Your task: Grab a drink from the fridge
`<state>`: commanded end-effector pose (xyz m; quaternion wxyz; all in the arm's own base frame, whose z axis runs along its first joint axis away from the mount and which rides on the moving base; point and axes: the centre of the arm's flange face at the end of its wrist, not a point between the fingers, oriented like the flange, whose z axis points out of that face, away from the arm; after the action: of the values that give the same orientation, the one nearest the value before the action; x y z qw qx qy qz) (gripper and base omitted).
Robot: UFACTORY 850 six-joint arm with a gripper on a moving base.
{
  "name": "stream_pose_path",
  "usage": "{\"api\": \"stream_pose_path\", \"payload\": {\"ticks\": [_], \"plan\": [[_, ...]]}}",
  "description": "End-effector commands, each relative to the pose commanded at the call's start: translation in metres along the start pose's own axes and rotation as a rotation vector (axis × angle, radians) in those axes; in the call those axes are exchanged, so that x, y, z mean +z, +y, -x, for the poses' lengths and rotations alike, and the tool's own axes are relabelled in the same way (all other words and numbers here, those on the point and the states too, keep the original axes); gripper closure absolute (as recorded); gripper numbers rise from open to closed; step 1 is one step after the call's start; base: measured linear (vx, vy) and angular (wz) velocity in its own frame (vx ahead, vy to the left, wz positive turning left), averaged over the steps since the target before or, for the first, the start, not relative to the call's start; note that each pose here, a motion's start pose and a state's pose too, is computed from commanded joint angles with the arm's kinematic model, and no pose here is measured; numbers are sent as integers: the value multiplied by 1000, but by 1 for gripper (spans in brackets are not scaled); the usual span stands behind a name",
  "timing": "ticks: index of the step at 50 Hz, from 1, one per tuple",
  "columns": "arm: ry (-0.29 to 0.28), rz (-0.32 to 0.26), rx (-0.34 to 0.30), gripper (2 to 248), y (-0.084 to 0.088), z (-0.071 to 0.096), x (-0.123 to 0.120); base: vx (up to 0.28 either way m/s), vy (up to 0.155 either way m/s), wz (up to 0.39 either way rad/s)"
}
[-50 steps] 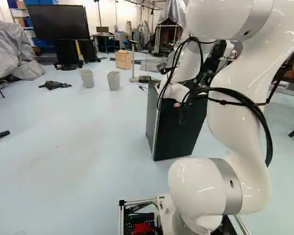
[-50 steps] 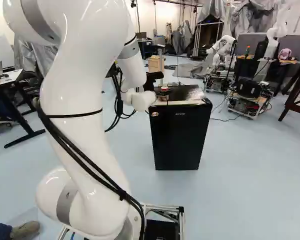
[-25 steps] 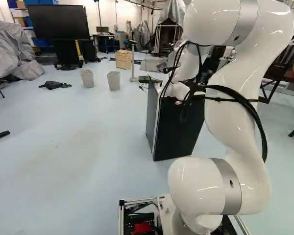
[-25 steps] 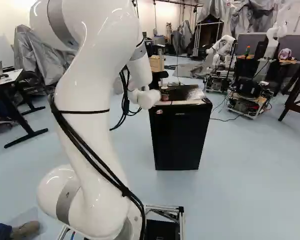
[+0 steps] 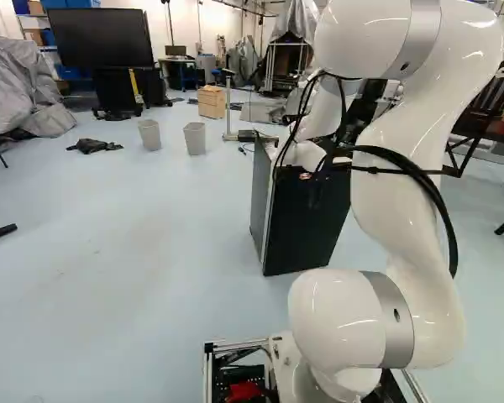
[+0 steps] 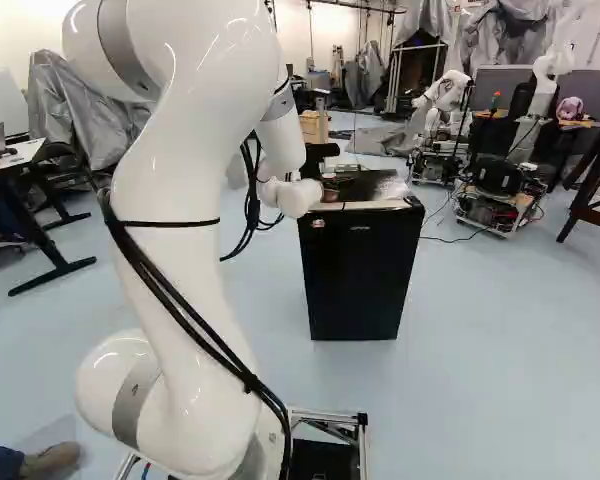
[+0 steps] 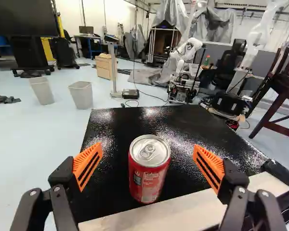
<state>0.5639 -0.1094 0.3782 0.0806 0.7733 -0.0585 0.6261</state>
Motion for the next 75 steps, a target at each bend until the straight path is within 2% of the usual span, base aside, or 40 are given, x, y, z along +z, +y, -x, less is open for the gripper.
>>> {"api": "stream_pose_path", "payload": {"ticks": [9,31,32,36,37,41,42,47,48,52,53,75], "plan": [[0,0,34,3,0,0,0,0,0,0],[-21,-1,38,3,-1,12,3,0,0,0],[-21,-1,38,17,-1,12,3,0,0,0],[-21,-1,38,17,-1,12,3,0,0,0],[-21,-1,38,54,-1,12,3,0,0,0],[-21,-1,38,54,-1,12,3,0,0,0],[-21,-1,38,91,-1,12,3,0,0,0],[-21,-1,38,91,-1,12,3,0,0,0],[-21,-1,38,129,-1,12,3,0,0,0],[-20,-1,38,129,-1,11,3,0,0,0],[-19,-1,38,150,-1,11,3,0,0,0],[20,1,39,150,1,-11,-3,0,0,0]]}}
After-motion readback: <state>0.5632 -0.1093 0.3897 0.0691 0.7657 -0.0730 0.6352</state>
